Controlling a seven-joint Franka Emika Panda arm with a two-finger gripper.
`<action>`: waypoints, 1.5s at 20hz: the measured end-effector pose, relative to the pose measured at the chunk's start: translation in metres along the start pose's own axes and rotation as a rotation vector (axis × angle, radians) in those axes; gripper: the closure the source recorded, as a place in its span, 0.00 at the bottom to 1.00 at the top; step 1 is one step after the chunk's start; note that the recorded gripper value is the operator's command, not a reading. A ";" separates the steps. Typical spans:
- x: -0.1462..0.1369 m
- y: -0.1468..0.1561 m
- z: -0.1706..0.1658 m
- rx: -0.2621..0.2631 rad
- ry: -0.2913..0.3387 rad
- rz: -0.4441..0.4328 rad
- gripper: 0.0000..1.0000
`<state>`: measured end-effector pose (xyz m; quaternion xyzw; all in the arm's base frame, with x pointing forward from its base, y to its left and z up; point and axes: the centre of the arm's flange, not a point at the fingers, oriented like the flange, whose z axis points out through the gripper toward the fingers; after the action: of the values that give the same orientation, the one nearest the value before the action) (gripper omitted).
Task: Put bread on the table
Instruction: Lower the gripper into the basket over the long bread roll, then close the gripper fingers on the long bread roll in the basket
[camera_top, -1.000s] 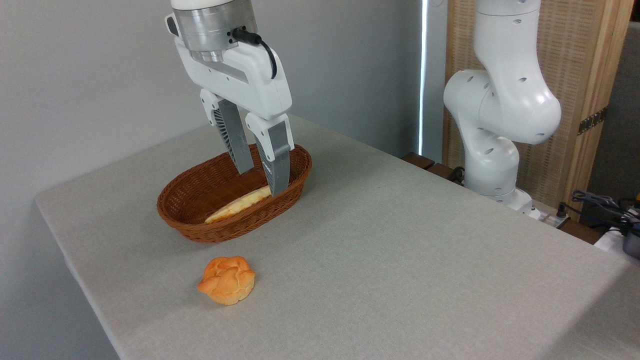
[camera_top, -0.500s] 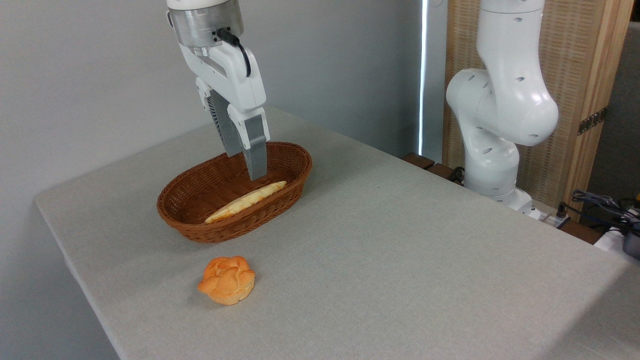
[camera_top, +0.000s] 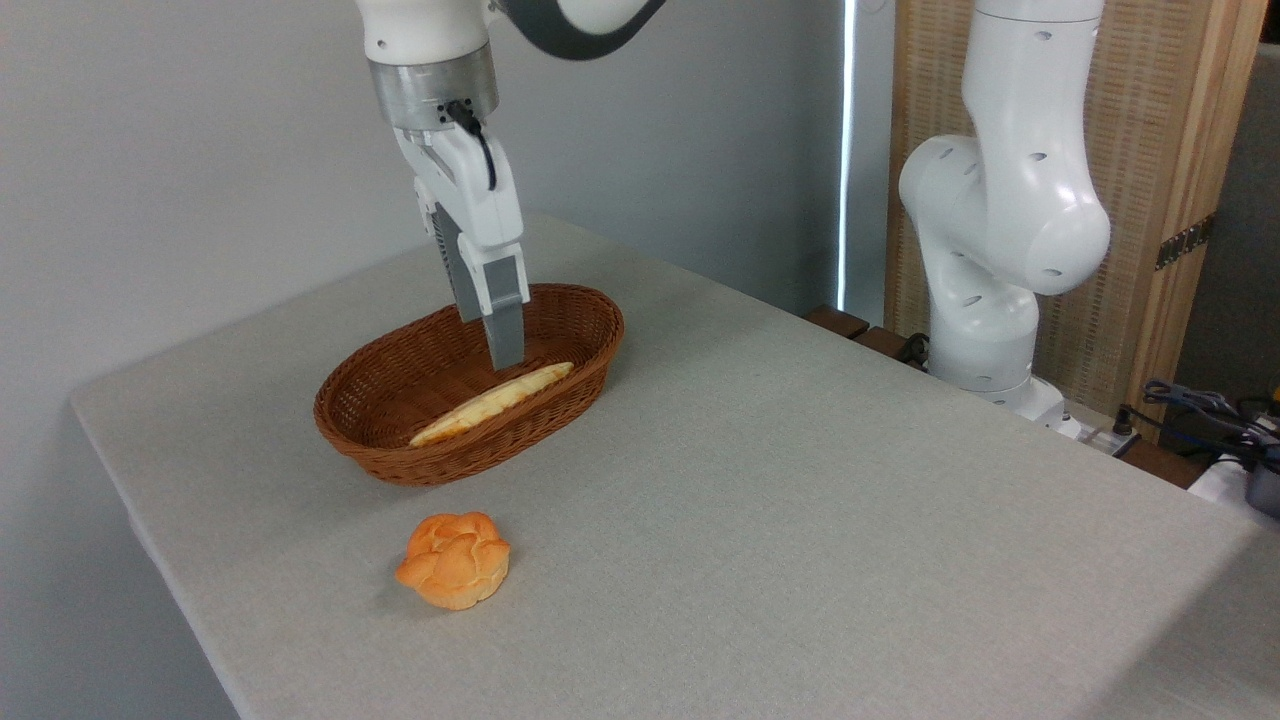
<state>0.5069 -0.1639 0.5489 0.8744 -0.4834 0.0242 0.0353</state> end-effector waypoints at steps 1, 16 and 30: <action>0.006 0.007 0.007 0.001 0.002 0.017 0.00; 0.028 0.042 0.071 0.022 0.026 0.094 0.00; 0.038 0.052 0.100 0.021 0.020 0.121 0.00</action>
<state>0.4839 -0.2324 0.4543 0.8437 -0.5345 0.0402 0.0295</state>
